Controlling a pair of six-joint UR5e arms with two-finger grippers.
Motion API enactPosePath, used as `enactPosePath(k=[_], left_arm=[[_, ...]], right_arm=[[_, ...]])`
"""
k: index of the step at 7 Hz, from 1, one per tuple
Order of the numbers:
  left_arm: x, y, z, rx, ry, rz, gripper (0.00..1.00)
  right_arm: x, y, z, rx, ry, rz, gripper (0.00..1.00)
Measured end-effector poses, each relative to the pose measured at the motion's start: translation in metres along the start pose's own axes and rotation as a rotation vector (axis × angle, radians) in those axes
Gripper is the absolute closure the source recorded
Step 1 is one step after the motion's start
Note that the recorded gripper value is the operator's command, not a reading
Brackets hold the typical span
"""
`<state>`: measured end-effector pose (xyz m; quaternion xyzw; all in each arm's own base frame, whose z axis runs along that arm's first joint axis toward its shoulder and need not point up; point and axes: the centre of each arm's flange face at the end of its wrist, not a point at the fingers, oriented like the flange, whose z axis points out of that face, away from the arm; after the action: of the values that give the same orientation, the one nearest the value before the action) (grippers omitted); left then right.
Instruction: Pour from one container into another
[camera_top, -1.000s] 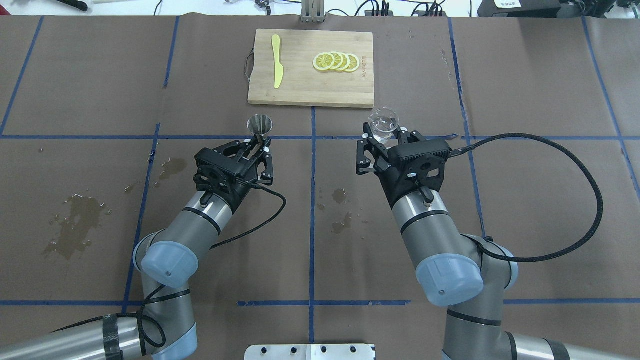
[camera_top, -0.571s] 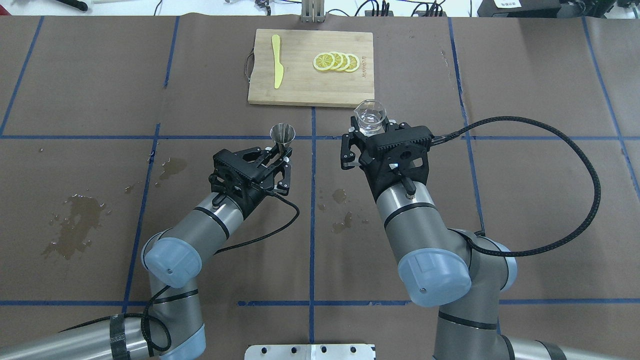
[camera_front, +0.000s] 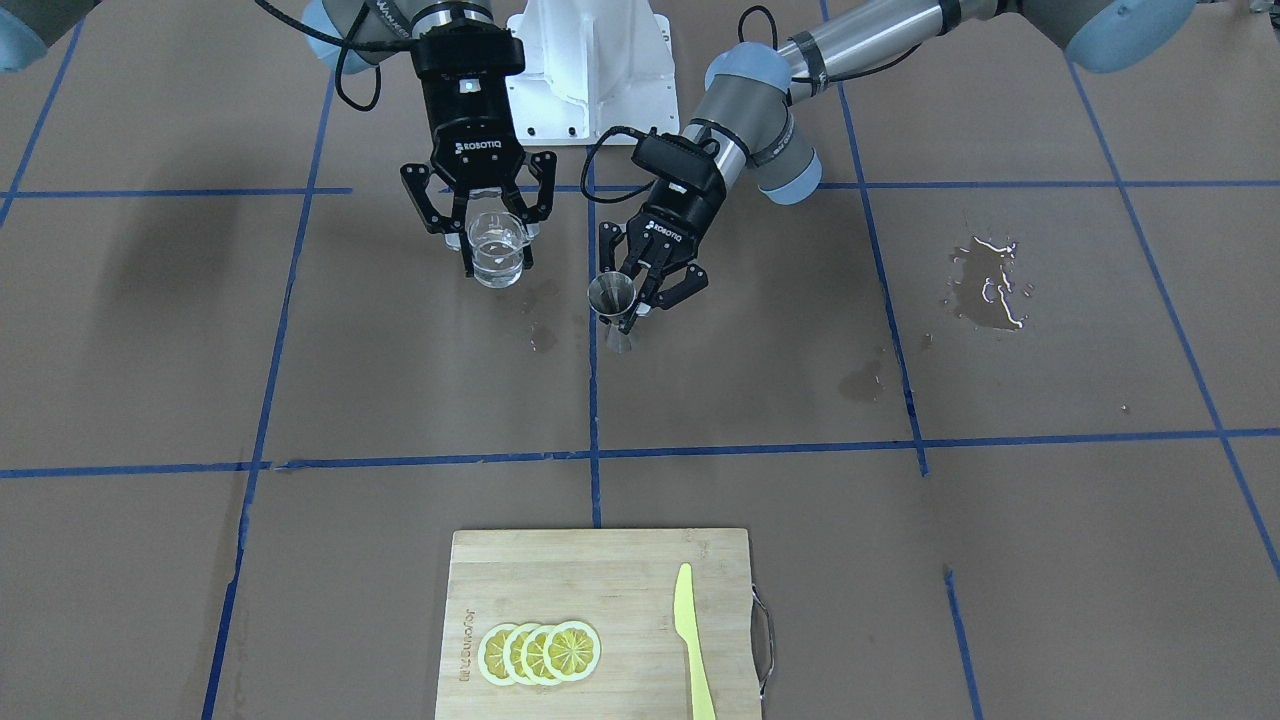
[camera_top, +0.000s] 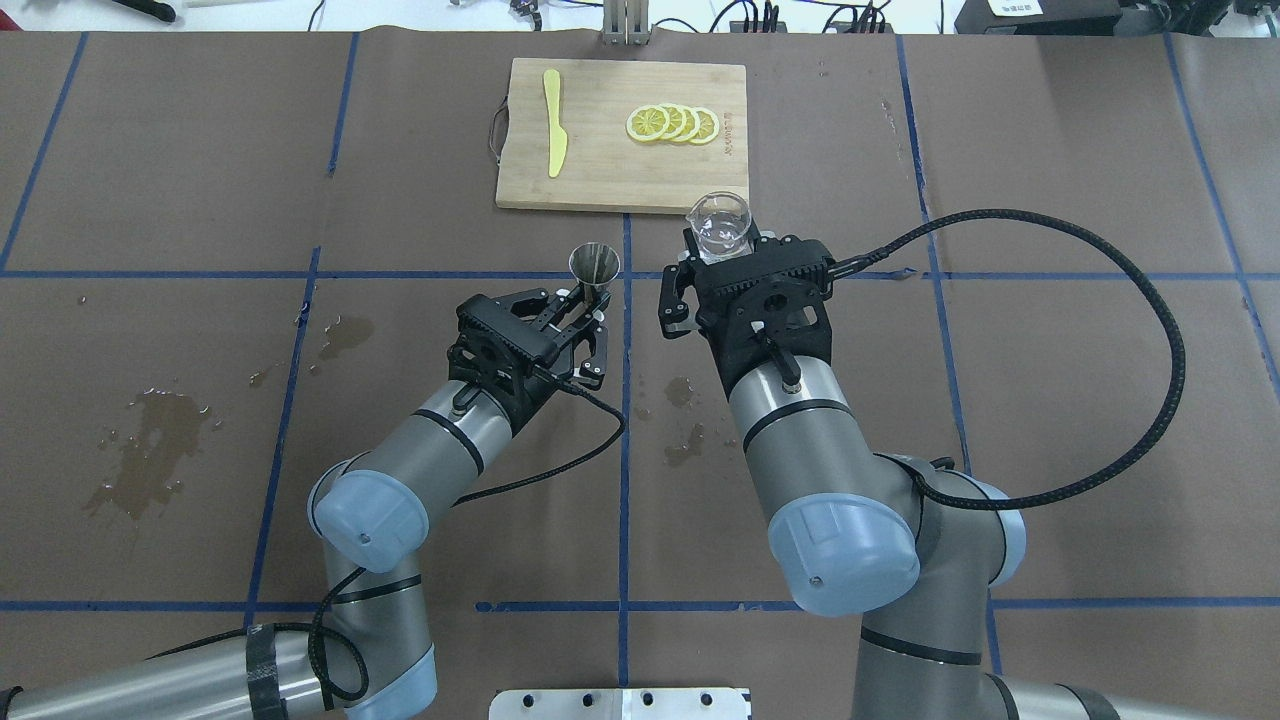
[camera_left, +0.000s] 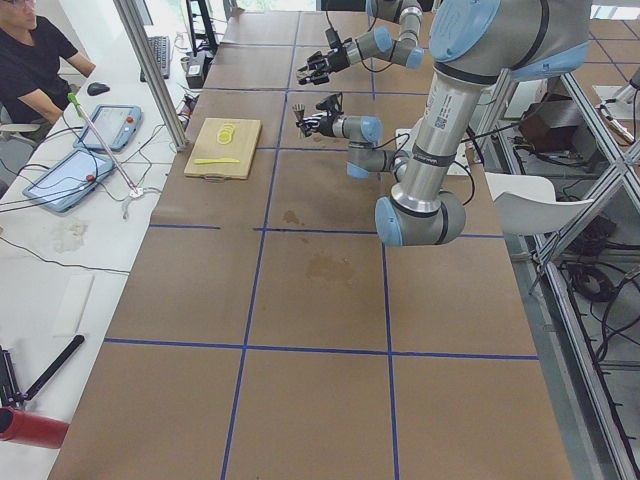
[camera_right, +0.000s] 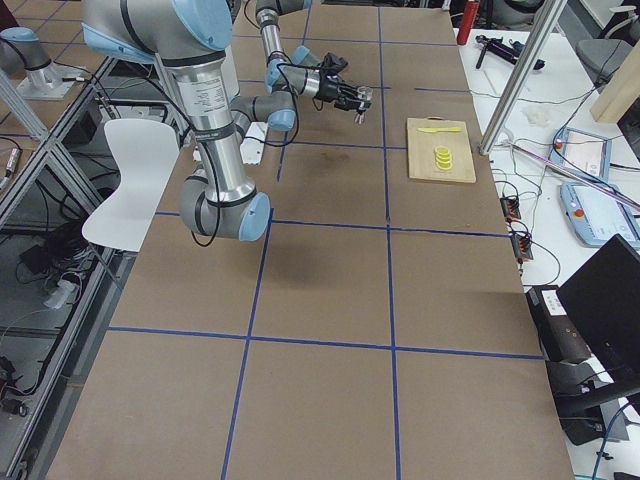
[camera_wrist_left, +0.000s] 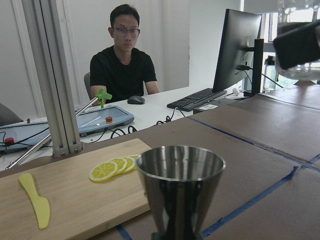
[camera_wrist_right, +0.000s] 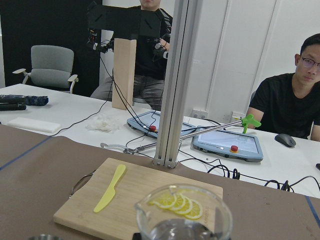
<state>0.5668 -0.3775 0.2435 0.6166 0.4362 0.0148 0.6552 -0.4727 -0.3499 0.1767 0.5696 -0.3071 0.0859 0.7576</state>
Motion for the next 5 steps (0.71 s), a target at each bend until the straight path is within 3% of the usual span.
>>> enactPosePath(k=[5], left_arm=[[0.012,0.021,0.002,0.001,-0.040,0.009,1.00]], right_arm=[[-0.005,0.003,0.002,-0.035,0.004,-0.092,1.00]])
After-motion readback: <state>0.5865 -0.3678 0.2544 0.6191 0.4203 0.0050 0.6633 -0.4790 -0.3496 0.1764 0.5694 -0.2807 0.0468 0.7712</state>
